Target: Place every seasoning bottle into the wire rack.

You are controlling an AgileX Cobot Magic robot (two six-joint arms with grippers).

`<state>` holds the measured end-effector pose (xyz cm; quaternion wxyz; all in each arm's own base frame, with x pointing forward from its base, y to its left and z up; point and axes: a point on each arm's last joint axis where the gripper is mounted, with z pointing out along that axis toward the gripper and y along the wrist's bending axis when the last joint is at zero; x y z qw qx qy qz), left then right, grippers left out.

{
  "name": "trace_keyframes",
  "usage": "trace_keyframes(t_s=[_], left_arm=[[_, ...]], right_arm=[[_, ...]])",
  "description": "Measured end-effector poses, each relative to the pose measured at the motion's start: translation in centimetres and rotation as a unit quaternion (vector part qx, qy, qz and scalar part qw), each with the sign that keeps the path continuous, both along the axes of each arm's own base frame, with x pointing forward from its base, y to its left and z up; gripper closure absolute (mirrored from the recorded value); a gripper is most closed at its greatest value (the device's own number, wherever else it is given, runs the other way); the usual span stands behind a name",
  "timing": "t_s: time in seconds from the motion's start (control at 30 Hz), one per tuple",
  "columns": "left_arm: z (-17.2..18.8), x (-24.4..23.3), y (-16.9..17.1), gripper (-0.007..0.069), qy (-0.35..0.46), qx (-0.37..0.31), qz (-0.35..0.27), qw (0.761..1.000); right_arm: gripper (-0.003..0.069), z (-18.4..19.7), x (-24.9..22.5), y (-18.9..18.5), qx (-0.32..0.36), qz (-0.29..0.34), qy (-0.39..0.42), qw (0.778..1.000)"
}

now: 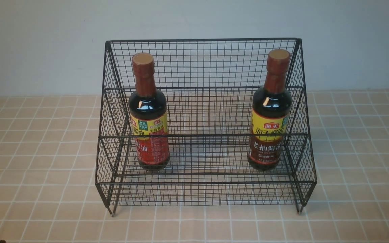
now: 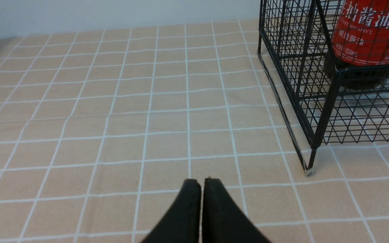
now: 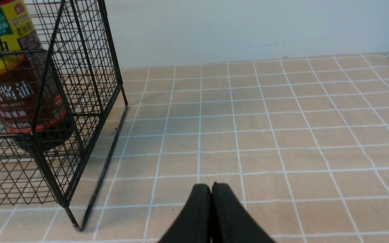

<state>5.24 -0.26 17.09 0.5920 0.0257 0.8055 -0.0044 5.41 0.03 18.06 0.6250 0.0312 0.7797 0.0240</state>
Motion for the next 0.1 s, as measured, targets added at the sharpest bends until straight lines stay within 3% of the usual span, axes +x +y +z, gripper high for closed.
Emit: trace_keyframes(t_s=[0.1], left_arm=[[0.00, 0.00, 0.00, 0.0632, 0.000, 0.000, 0.000, 1.000]], right_arm=[[0.0673, 0.00, 0.00, 0.00, 0.000, 0.000, 0.000, 1.000]])
